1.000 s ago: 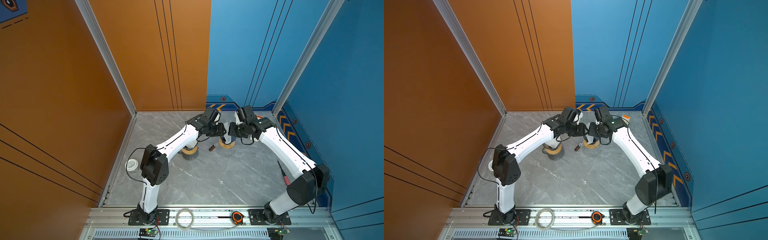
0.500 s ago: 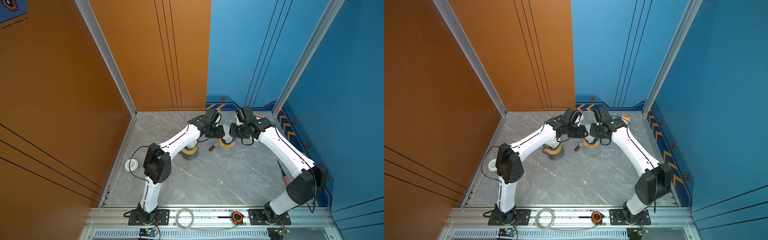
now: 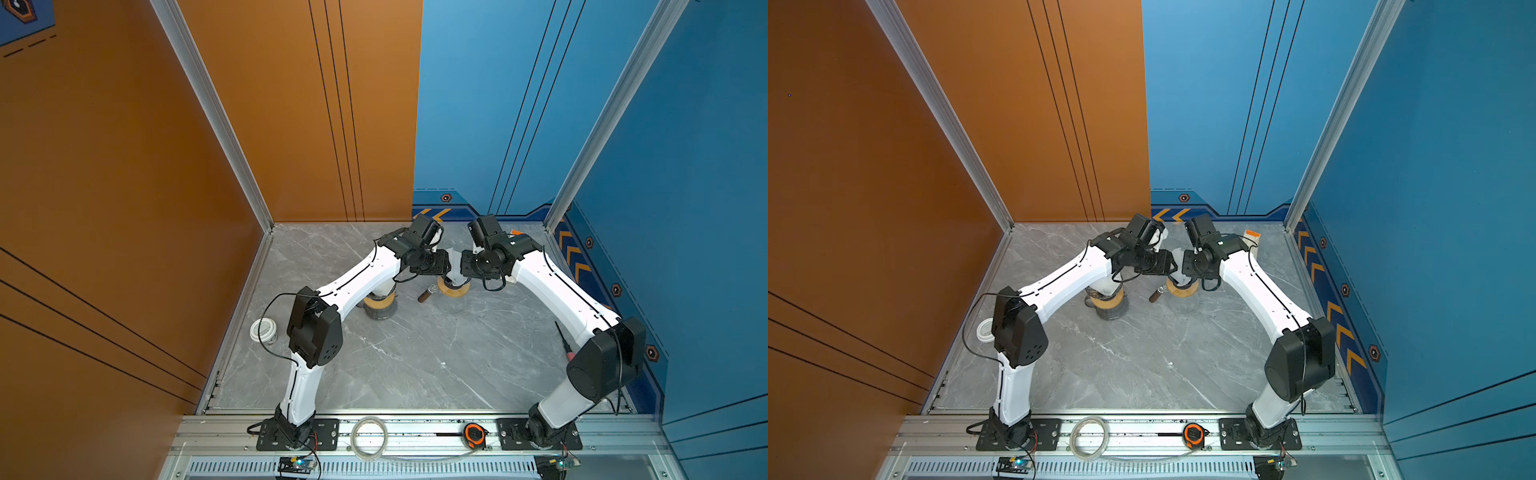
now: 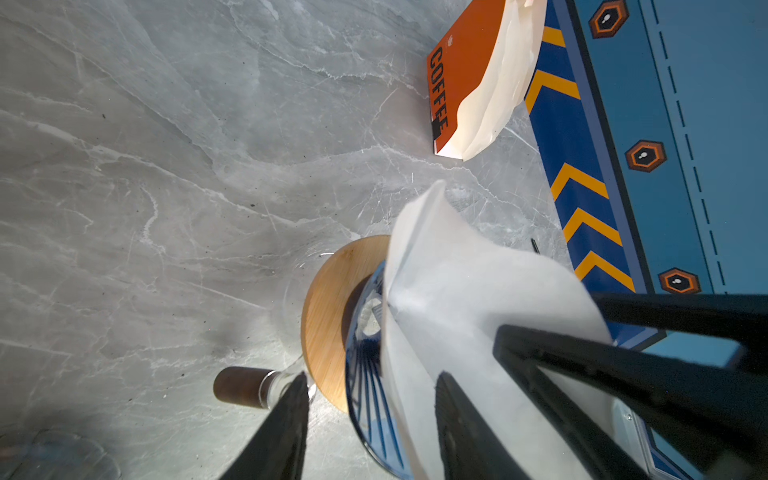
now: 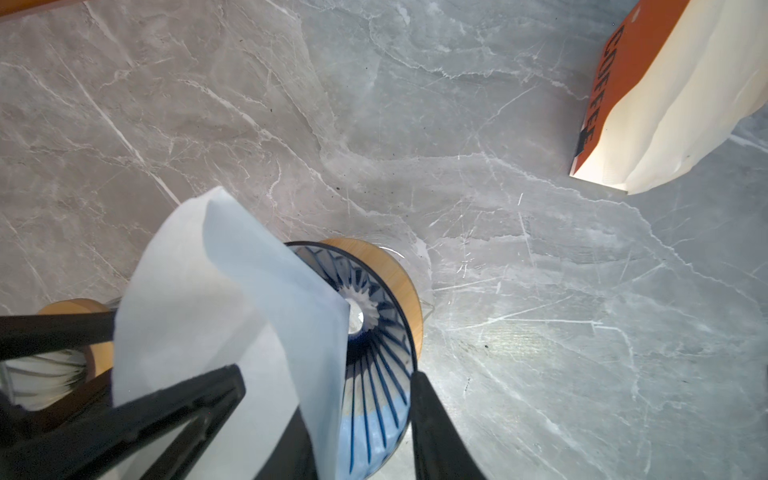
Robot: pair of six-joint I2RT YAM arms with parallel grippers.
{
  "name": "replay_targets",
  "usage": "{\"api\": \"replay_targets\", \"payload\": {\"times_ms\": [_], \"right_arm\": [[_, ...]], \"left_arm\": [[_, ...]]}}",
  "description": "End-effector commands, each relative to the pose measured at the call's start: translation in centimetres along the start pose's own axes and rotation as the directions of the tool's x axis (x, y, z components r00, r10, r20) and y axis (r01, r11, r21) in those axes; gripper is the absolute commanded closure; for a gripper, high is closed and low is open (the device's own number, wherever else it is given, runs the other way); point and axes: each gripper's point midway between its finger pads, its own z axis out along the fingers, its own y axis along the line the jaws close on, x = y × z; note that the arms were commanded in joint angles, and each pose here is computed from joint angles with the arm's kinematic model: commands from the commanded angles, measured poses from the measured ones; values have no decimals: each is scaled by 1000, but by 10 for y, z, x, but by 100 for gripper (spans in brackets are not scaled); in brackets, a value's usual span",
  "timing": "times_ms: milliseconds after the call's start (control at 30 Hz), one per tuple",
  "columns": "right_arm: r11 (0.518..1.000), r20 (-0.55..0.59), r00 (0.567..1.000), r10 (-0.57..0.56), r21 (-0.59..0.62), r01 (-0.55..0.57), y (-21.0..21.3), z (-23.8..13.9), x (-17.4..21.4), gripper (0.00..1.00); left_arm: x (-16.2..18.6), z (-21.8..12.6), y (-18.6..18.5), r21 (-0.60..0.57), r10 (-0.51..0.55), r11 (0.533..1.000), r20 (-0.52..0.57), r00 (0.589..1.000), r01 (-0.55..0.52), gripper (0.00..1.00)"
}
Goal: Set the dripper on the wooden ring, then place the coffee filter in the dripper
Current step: 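Press the filter down into the blue dripper with both grippers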
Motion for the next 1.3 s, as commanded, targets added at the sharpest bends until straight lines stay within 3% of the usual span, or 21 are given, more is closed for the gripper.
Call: {"api": "replay_targets", "payload": {"times_ms": [0,400,1267], "right_arm": [[999,-5,1000,-11,41,12,-9,-2,-2,66],[997,-26,1000,0,78,2,-22,6,-2,64],[998,-120,993,15,62,-7,-27,38,4,63]], "left_arm": [[2,5,14,-49,15,999,-22,1000,-17,49],[3,8,20,-66,19,998,-35,999,-21,42],[0,18,25,-56,3,998,-51,999,-6,42]]}}
